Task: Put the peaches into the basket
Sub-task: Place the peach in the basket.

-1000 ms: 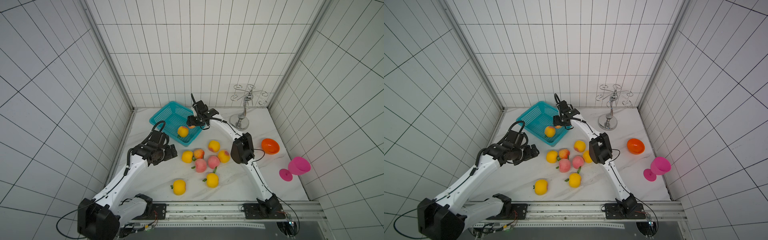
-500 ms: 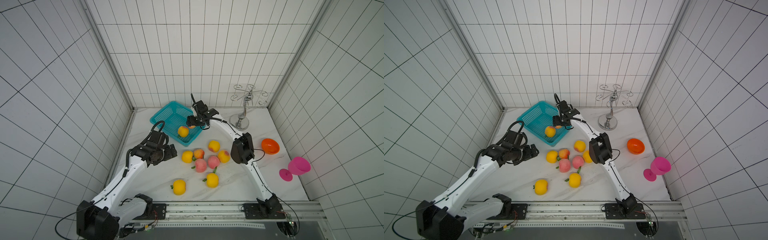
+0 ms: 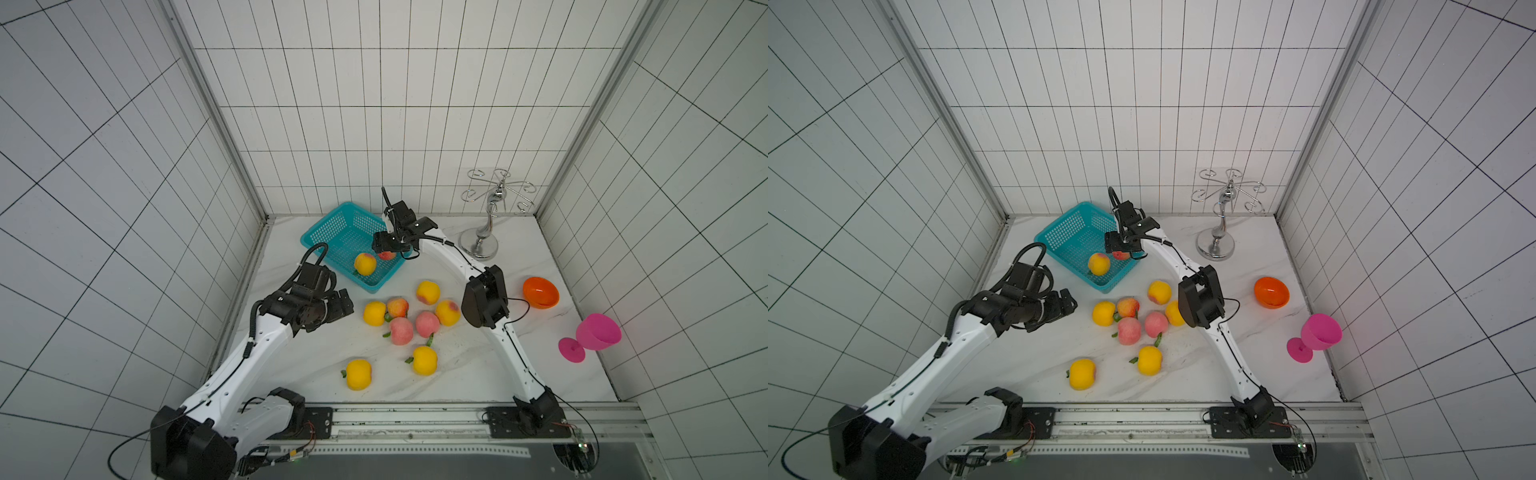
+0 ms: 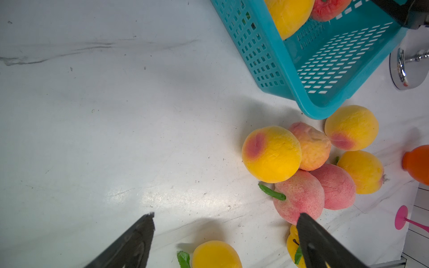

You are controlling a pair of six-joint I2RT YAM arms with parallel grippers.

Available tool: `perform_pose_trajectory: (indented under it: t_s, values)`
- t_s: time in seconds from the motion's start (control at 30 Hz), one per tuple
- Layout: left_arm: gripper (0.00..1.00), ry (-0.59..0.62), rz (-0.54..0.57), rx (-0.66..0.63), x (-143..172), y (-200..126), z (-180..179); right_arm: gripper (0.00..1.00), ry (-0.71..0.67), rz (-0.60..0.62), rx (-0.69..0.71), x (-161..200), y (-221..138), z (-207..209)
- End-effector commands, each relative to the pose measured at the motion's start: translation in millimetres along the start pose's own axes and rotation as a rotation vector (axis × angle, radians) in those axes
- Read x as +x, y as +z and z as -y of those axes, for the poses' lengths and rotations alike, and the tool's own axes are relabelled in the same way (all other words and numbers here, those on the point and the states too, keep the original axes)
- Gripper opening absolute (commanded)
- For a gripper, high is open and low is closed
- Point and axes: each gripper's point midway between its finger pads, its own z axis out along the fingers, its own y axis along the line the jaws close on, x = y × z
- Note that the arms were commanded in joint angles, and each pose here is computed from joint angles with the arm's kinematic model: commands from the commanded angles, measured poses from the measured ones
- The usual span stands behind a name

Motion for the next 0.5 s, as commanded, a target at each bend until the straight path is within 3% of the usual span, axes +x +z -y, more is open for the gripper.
perform_pose_trajectory:
  t_s: [0.0, 0.23, 0.47]
  values:
    - [0.94, -0.014, 0.003, 0.004, 1, 0, -2, 0.80, 0.005, -0.016, 0.010, -2, -12, 7]
    - [0.95, 0.009, -0.013, 0.005, 6, 0, -3, 0.80, -0.010, 0.017, 0.018, -13, -37, 4]
    - [0.95, 0.067, -0.031, 0.030, 14, -3, -3, 0.80, -0.043, 0.046, 0.076, -11, -89, 0]
